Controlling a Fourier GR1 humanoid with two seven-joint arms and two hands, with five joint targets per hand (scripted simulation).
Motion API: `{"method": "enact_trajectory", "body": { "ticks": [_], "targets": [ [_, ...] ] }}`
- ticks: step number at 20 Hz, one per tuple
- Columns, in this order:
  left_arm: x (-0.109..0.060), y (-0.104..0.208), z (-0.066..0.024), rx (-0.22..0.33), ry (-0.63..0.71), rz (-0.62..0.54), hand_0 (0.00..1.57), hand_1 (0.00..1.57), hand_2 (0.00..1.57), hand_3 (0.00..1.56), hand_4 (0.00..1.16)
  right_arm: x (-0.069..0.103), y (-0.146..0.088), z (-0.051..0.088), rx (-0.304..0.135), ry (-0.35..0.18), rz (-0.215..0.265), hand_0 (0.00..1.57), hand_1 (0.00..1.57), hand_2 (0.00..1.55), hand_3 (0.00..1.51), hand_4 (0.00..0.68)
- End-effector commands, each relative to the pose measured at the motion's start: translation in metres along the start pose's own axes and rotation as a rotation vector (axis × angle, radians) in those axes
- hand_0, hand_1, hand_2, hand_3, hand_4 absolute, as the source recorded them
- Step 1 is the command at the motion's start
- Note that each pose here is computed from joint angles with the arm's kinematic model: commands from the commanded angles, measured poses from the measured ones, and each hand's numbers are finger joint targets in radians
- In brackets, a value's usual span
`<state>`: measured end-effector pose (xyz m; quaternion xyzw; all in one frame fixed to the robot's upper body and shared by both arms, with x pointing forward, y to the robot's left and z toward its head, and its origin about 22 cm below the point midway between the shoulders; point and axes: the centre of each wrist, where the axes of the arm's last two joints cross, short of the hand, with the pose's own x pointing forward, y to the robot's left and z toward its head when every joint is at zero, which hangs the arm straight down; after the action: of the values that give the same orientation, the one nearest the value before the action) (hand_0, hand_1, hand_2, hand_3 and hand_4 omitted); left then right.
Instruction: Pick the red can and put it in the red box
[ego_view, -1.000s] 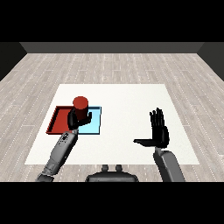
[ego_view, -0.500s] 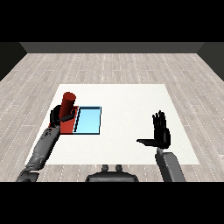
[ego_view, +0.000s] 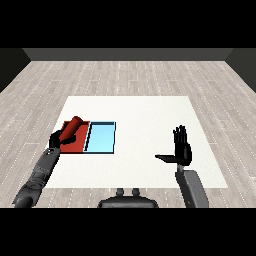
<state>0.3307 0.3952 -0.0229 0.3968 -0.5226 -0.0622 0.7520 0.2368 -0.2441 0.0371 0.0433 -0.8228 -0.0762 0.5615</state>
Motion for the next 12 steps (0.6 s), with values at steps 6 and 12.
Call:
{"method": "enact_trajectory", "body": {
  "ticks": [6, 12],
  "targets": [
    [-0.025, -0.039, 0.0098, -0.133, 0.136, -0.092, 0.88, 0.88, 0.93, 0.78, 0.52, -0.027, 0.007, -0.014, -0.004, 0.007, 0.023, 0.0, 0.0, 0.0, 0.0, 0.0],
    [-0.029, -0.022, 0.0023, -0.157, 0.207, -0.194, 0.0, 0.0, 0.0, 0.0, 0.0, -0.018, -0.005, -0.006, 0.01, -0.023, -0.006, 0.0, 0.0, 0.0, 0.0, 0.0]
  ]
}}
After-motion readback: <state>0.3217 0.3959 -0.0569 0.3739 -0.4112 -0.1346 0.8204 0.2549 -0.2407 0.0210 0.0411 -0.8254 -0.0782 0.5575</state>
